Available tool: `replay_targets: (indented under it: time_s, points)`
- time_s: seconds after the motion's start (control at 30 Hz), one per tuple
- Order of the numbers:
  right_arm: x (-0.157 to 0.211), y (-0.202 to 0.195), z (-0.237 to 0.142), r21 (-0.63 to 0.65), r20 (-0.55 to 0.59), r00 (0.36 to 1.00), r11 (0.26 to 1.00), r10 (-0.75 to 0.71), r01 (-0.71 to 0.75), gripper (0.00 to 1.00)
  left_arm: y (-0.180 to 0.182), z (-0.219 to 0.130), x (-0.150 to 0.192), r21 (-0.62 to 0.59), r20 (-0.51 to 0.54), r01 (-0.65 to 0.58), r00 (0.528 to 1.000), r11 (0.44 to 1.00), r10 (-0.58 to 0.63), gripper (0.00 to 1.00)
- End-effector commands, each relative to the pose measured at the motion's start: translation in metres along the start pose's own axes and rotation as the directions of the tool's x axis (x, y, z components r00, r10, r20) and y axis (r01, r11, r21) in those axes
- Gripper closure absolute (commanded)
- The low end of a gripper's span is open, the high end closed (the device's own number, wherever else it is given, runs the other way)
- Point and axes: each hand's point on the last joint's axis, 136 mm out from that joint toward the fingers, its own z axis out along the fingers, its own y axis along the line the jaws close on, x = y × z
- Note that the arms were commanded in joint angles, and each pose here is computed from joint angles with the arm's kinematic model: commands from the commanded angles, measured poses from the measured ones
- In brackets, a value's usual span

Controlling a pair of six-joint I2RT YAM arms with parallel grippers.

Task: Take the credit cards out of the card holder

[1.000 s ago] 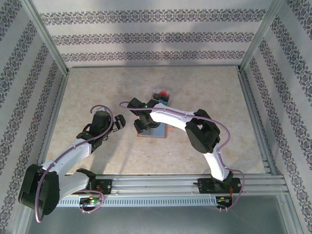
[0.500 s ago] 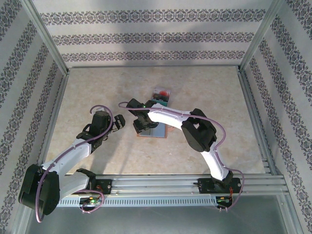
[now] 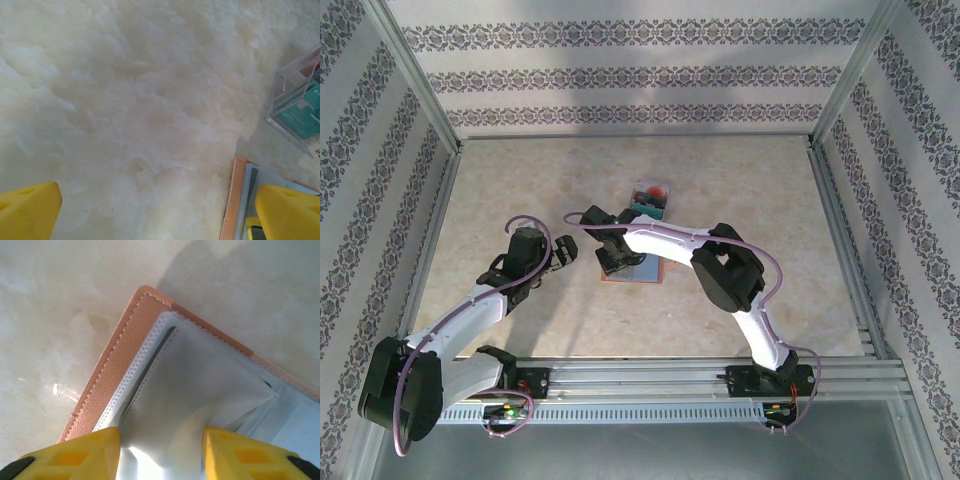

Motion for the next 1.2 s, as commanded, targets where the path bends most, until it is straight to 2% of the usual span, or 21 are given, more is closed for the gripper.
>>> replay_targets:
  time_s: [0.0, 0.1, 0.2, 0.53, 0.9, 1.17]
  points:
    - [0.022, -0.014, 0.012, 0.072, -0.062, 0.998, 0.997, -0.019, 0.024, 0.63, -0.005, -0.002, -0.01, 0.025, 0.026, 0.003, 1.0, 1.0, -0.004, 0.01]
    - [0.016, -0.019, 0.002, 0.096, -0.022, 1.0, 0.995, -0.021, 0.023, 0.75, -0.006, -0.004, -0.012, 0.024, 0.027, -0.011, 1.0, 1.0, 0.011, 0.01]
    - [0.011, -0.025, -0.011, 0.123, 0.018, 1.0, 0.992, -0.022, 0.02, 0.78, -0.009, -0.007, -0.016, 0.031, 0.037, -0.022, 0.999, 0.999, 0.021, 0.01]
    - [0.015, -0.053, -0.035, 0.212, 0.089, 0.996, 0.977, -0.001, -0.018, 0.66, -0.018, -0.014, -0.021, 0.048, 0.06, -0.063, 0.996, 0.997, 0.06, 0.01]
    - [0.028, -0.078, -0.033, 0.21, 0.083, 0.994, 0.974, 0.066, -0.082, 0.66, -0.034, -0.017, -0.021, 0.064, 0.06, -0.132, 0.99, 0.989, 0.129, 0.0]
    - [0.032, -0.093, -0.037, 0.148, 0.105, 0.984, 0.977, 0.141, -0.156, 0.66, -0.069, -0.012, -0.006, 0.11, 0.04, -0.258, 0.966, 0.96, 0.256, 0.13]
